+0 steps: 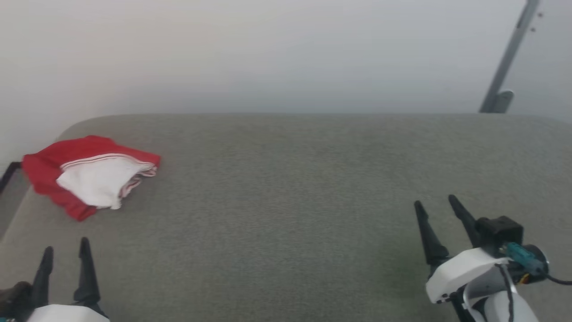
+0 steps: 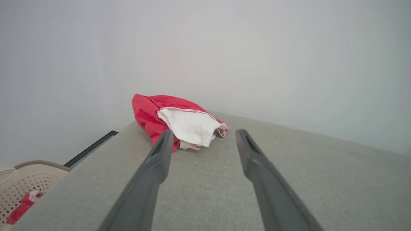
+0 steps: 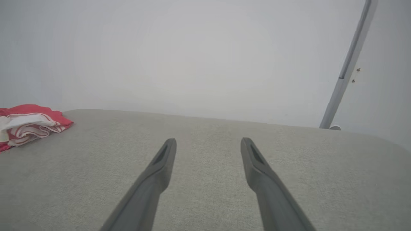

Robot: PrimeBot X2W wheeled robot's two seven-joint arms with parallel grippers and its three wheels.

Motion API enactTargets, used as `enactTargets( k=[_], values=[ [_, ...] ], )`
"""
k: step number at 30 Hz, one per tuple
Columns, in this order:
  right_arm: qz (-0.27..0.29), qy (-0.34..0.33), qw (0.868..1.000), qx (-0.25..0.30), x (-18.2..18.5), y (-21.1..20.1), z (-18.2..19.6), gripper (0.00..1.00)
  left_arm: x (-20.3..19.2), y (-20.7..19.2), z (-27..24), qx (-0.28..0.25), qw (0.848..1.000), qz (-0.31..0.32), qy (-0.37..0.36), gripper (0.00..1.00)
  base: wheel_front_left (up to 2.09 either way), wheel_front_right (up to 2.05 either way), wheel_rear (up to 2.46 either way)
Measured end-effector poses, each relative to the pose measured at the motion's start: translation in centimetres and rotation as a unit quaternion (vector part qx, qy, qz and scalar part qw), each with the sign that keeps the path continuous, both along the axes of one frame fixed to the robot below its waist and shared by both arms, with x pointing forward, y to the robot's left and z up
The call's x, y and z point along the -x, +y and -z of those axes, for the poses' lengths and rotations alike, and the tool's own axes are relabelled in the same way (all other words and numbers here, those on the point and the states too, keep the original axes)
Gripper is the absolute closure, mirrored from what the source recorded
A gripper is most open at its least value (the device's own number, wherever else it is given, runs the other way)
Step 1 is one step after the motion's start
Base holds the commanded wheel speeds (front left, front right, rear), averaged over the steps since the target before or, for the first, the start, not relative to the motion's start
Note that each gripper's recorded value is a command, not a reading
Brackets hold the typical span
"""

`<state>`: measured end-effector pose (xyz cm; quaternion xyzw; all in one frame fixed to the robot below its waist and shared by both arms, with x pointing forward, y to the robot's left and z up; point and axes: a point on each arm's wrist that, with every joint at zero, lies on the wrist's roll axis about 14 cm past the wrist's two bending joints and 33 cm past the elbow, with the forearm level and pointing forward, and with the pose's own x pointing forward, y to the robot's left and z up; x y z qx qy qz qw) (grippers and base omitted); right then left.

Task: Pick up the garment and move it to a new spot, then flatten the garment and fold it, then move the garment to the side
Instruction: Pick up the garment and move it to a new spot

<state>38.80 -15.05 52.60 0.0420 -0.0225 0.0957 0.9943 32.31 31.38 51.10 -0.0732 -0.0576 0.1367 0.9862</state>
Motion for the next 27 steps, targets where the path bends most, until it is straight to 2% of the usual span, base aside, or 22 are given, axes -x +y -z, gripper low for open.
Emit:
enactTargets(
  k=[8, 15, 21, 27],
  values=[
    [-0.093, -0.001, 0.996, 0.006, -0.6, 6.5, -0.3, 0.00, 4.3, 4.2, -0.5, 0.006, 0.997, -0.072, -0.015, 0.00, 0.00, 0.00, 0.00],
    [-0.155, 0.002, 0.988, 0.007, -0.4, 11.0, -0.3, 0.00, 8.4, 6.2, 0.0, 0.009, 0.993, -0.119, -0.013, 0.00, 0.00, 0.00, 0.00],
    [-0.176, 0.002, 0.984, 0.009, -0.4, 12.6, -0.2, 0.00, 10.3, 7.1, 0.0, 0.022, 0.989, -0.143, -0.020, 0.00, 0.00, 0.00, 0.00],
    [-0.177, 0.003, 0.984, 0.009, -0.6, 12.6, -0.1, 0.00, 10.2, 7.1, 0.5, 0.045, 0.988, -0.144, -0.011, 0.00, 0.00, 0.00, 0.00]
  ],
)
